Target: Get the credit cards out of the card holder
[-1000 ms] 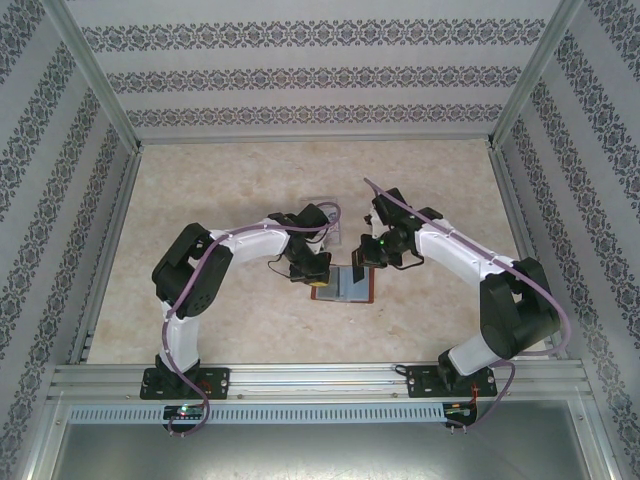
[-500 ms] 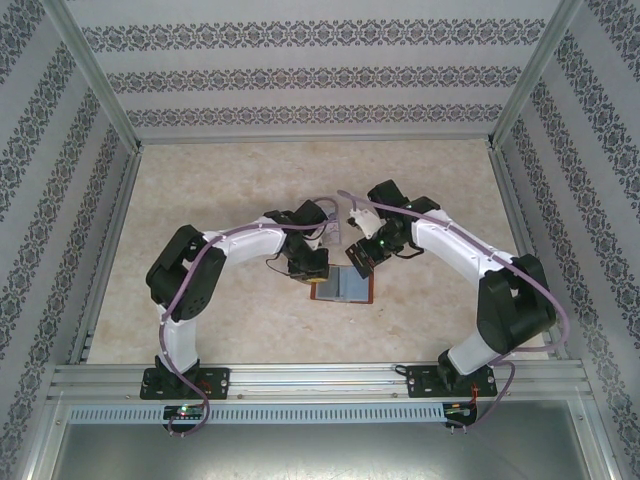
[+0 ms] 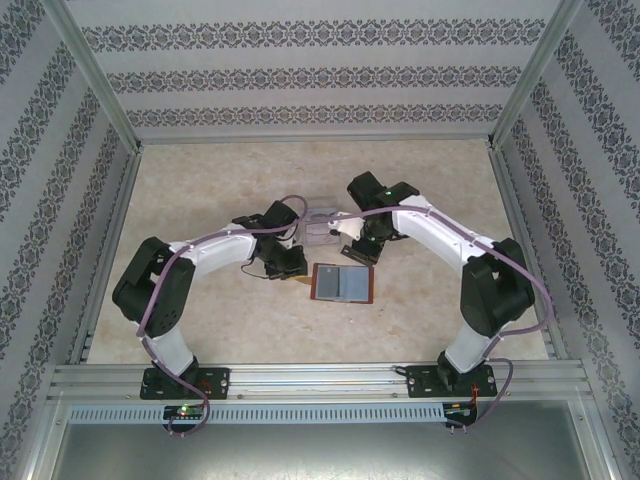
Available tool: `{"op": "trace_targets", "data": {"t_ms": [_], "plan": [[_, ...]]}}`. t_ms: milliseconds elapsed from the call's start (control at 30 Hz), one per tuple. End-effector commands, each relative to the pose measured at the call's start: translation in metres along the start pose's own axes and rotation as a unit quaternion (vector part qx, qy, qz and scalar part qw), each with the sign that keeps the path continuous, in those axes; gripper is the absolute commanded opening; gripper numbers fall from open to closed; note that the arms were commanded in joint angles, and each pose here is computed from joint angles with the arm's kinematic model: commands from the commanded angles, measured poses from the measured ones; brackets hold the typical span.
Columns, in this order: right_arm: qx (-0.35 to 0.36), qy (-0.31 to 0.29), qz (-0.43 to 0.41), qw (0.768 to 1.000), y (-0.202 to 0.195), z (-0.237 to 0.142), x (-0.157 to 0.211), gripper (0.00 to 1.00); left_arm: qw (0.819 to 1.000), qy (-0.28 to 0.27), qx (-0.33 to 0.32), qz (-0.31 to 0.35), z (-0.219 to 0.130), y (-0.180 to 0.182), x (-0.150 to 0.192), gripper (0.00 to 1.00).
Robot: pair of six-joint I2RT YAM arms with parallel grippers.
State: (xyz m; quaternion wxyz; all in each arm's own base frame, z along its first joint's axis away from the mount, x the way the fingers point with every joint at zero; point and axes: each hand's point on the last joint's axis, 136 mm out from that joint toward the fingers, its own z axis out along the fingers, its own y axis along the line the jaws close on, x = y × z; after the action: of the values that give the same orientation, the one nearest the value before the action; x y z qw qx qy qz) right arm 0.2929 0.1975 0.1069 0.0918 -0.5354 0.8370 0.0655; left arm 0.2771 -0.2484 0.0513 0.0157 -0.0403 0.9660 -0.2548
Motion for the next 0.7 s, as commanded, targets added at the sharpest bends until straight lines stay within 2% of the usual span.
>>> {"op": "trace_targets", "data": {"t_ms": [0, 400, 667], "plan": [[0.005, 0.017, -0.055, 0.998, -0.009, -0.005, -0.008, 0.0, 1.0, -0.022, 0.009, -0.007, -0.008, 0.003, -0.004, 0.13], [0.011, -0.006, -0.136, 0.991, -0.05, -0.012, -0.071, 0.0, 0.999, -0.036, 0.006, -0.037, -0.017, 0.024, 0.005, 0.14], [0.027, -0.009, -0.165, 0.986, -0.077, -0.015, -0.099, 0.0, 0.998, -0.043, -0.001, -0.052, -0.024, 0.034, 0.006, 0.15]]}}
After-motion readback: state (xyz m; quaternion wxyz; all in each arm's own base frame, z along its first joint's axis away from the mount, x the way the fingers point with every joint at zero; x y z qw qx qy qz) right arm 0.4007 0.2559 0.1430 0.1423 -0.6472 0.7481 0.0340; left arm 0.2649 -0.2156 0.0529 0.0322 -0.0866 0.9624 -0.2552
